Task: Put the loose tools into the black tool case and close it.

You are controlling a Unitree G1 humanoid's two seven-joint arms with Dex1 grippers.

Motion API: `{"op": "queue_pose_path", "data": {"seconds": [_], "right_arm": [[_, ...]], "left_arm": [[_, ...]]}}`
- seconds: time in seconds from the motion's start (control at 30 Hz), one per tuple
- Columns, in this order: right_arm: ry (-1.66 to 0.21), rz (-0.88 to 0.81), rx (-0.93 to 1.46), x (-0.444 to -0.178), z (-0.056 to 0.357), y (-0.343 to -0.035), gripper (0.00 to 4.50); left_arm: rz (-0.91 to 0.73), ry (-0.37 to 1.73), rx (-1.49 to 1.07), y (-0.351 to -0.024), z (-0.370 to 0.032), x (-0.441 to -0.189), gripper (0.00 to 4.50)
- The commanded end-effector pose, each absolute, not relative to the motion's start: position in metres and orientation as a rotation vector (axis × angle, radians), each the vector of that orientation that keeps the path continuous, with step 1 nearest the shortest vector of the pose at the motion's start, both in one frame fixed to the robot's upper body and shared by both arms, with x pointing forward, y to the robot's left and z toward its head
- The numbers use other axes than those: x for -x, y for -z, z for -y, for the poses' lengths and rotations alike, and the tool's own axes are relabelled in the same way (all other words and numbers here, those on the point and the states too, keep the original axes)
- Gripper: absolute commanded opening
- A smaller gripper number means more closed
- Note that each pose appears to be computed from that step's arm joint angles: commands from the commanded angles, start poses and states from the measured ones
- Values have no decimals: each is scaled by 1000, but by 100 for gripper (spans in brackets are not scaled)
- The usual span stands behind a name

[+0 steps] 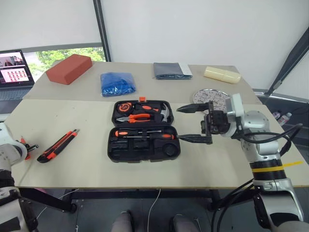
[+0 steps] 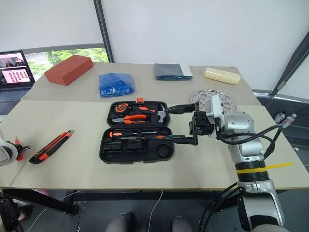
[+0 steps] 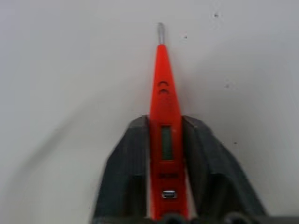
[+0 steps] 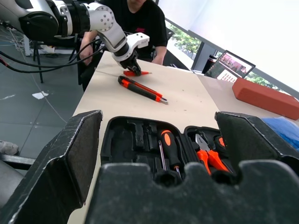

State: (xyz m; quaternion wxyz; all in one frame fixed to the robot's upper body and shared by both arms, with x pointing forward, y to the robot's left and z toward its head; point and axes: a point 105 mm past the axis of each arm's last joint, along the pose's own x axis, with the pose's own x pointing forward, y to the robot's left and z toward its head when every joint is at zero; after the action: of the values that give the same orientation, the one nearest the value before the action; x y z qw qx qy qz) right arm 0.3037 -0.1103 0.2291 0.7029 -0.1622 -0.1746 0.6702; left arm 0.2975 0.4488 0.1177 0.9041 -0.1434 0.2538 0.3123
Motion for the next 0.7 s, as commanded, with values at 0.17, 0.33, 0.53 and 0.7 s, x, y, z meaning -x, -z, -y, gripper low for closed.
{"op": "queue_pose_path", "data": {"seconds": [0.17, 0.33, 0.53, 0.7], "right_arm": [[-1398, 391, 391, -297, 135, -244, 450], [-1293, 270, 423, -300, 162, -227, 450], [-1214, 131, 474, -305, 174, -204, 450], [-1203, 99, 456, -307, 163, -197, 450]], "left_arm": [[-103, 65, 120, -214, -376, -326, 47], [-93, 830, -384, -213, -251, -311, 47], [-206, 1135, -671, -181, -185, -328, 47], [-290, 1197, -865, -165, -150, -351, 47]]}}
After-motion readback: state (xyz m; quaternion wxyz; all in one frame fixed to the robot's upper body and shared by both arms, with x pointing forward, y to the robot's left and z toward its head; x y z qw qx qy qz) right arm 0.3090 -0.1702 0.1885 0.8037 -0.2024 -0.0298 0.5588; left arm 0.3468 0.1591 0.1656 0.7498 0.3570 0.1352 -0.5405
